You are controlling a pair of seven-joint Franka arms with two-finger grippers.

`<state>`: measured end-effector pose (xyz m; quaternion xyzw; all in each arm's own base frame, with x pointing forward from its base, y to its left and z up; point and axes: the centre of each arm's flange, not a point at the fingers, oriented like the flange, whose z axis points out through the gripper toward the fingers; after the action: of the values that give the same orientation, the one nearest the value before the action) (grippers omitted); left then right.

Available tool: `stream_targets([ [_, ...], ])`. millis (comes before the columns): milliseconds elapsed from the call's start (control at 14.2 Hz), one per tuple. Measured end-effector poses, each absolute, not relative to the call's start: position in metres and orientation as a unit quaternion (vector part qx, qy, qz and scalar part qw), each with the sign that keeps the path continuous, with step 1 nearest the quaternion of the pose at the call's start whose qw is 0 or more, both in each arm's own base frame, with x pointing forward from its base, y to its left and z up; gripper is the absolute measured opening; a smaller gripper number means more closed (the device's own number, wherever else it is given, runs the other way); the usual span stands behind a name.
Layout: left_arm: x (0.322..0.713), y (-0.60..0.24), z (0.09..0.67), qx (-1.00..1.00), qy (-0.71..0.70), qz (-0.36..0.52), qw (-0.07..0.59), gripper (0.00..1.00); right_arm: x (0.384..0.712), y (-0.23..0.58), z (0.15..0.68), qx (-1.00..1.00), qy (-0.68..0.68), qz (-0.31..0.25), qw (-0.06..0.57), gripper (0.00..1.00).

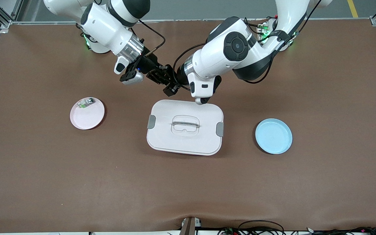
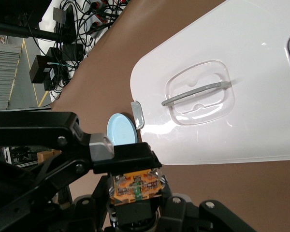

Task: Transfer orange switch to right arm and place
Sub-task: 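Open the left gripper and withdraw it while the right gripper holds the switch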

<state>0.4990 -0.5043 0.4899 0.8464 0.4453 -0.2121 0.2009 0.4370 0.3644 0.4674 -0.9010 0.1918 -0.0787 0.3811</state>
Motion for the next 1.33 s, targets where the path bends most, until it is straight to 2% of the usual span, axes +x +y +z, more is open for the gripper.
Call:
stream_targets([
  [421, 0.499, -0.504, 0.490, 0.846, 0.445, -0.212, 0.201, 0.72, 0.437, 0.364, 0.468, -0.901, 0.192, -0.079, 0.381, 0.44],
  [492, 0.499, -0.505, 0.491, 0.846, 0.445, -0.212, 0.202, 0.76, 0.437, 0.364, 0.467, -0.901, 0.192, -0.078, 0.380, 0.44],
  [632, 0.499, -0.506, 0.499, 0.846, 0.442, -0.211, 0.209, 0.96, 0.437, 0.364, 0.461, -0.903, 0.192, -0.075, 0.376, 0.44],
  [702, 0.500, -0.506, 0.502, 0.846, 0.442, -0.210, 0.212, 1.00, 0.437, 0.364, 0.459, -0.904, 0.193, -0.073, 0.375, 0.44],
  [983, 0.511, -0.494, 0.516, 0.842, 0.448, -0.204, 0.222, 1.00, 0.441, 0.358, 0.454, -0.908, 0.190, -0.057, 0.368, 0.44],
  [1334, 0.551, -0.430, 0.555, 0.846, 0.455, -0.143, 0.239, 1.00, 0.453, 0.326, 0.454, -0.930, 0.112, -0.029, 0.349, 0.44],
])
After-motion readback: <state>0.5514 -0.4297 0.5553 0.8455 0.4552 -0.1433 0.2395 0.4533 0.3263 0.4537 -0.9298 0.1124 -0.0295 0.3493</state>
